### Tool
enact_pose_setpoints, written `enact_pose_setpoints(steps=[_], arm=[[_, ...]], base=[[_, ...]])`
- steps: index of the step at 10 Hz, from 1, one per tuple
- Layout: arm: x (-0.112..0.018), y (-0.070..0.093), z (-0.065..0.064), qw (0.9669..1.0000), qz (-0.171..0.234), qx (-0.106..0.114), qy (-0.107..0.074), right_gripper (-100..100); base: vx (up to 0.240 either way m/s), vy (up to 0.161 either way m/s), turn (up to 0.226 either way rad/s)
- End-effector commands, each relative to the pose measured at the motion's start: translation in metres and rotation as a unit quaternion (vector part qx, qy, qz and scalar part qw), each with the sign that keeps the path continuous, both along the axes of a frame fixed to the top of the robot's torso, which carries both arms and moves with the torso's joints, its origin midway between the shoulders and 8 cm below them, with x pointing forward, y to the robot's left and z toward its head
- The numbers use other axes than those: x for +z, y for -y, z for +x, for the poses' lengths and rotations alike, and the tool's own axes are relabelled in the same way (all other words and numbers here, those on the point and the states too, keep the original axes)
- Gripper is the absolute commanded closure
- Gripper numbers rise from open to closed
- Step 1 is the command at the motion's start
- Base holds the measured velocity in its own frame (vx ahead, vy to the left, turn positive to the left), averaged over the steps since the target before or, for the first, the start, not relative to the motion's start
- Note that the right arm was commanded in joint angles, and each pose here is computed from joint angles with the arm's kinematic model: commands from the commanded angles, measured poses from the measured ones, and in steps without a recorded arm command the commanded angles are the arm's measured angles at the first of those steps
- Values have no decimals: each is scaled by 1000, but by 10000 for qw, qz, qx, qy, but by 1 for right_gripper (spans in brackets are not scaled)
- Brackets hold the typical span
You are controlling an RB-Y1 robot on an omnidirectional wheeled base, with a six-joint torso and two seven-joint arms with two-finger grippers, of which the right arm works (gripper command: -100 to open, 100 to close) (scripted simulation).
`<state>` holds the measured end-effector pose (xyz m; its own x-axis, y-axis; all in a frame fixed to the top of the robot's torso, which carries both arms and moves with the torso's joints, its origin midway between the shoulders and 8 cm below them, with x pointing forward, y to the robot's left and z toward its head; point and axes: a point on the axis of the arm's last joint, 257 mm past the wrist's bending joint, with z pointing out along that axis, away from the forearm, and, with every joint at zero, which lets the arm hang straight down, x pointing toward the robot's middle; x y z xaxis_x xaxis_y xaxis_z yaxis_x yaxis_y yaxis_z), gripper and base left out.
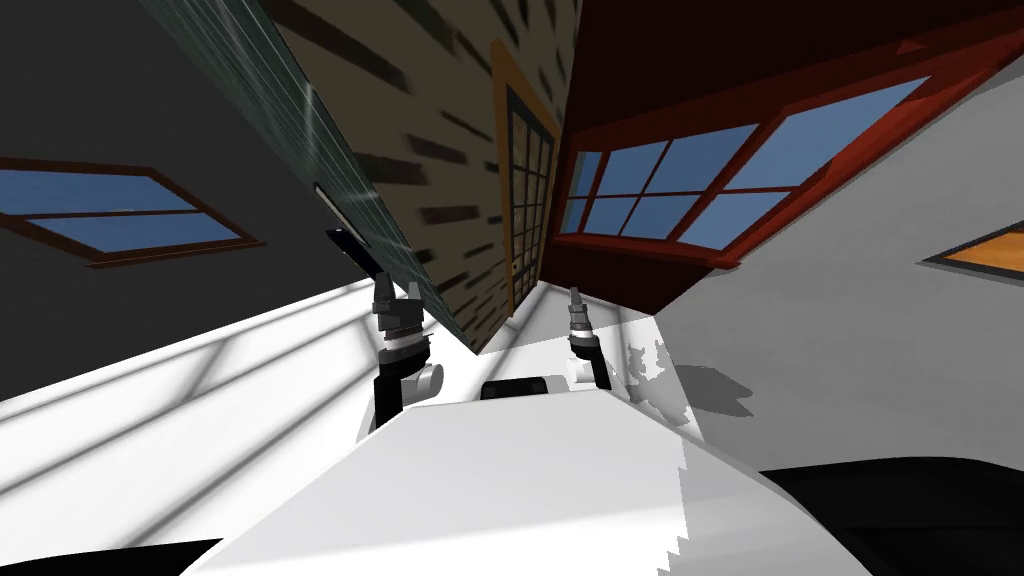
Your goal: Pull the door open
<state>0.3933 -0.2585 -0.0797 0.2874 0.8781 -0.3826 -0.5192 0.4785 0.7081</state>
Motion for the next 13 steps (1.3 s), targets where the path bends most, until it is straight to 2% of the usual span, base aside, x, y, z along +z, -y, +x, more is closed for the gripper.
enact_pose_setpoints(steps=[1,7,13], arm=[[-9,-1,4,9999,-75,-18,-74,-100],[-46,-6,19,9986,-367,-82,-368,-100],[-84,-9,32,9951,-712,-168,-671,-100]], base=[[78,-36,126],[84,-55,132],[81,-65,140]])
